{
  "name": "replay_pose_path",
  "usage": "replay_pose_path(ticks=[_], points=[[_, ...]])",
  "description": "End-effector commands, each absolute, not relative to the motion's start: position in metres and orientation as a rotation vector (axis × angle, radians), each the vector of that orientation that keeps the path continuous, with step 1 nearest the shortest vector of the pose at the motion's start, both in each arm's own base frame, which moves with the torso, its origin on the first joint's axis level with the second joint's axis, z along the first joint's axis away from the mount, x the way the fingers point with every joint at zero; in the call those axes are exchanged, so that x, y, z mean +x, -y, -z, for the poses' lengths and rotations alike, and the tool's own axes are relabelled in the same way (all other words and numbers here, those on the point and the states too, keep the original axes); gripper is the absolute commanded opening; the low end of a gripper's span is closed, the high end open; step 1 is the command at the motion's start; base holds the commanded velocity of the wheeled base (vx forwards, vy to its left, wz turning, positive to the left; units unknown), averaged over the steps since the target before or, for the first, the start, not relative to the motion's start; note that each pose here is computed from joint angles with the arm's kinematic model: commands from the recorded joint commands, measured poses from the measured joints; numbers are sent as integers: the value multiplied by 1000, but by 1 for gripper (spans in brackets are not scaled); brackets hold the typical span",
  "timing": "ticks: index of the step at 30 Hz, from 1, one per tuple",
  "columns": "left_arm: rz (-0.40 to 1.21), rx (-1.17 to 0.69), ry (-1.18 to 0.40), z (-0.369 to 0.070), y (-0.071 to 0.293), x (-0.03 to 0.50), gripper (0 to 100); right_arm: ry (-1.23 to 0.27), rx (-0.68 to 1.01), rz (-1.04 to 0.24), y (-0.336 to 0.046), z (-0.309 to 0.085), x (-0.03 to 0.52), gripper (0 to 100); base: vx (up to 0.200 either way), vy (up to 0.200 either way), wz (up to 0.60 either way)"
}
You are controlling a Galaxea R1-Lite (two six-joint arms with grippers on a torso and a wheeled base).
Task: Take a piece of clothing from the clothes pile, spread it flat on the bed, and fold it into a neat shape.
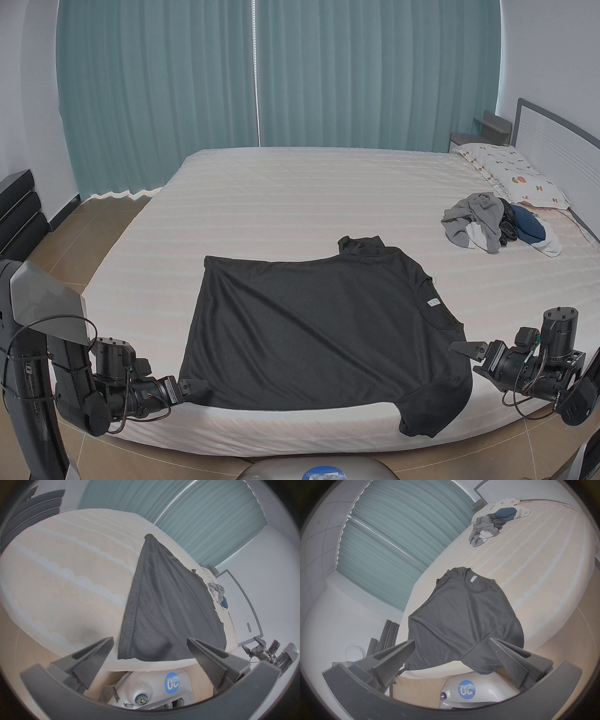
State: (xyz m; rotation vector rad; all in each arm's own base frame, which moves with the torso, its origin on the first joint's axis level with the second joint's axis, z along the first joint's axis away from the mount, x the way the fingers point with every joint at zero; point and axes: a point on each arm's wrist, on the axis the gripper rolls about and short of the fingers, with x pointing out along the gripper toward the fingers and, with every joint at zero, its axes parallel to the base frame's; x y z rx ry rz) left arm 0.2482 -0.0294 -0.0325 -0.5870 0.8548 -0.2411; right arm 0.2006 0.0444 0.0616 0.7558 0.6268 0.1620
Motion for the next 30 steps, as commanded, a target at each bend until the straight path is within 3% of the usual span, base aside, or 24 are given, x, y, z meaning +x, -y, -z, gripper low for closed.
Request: replay_pose_path(ticks=[1,2,3,18,30], points=[[251,-581,-869,36,33,249,100,-615,758,-161,-43,-63,201,100,0,0,0],[252,-580,-871,36,34,249,100,-615,759,-159,-43,-63,202,100,0,0,0],[253,-580,-869,36,34,249,0,-617,759,-159,-43,-63,202,100,0,0,0],[197,-598,-907,36,25,233,0,-686,753,-100,-38,-45,208,100,0,0,0],[129,-647,-894,32,3,224,0,-719,617,-56,-23,-32,200,100,0,0,0]])
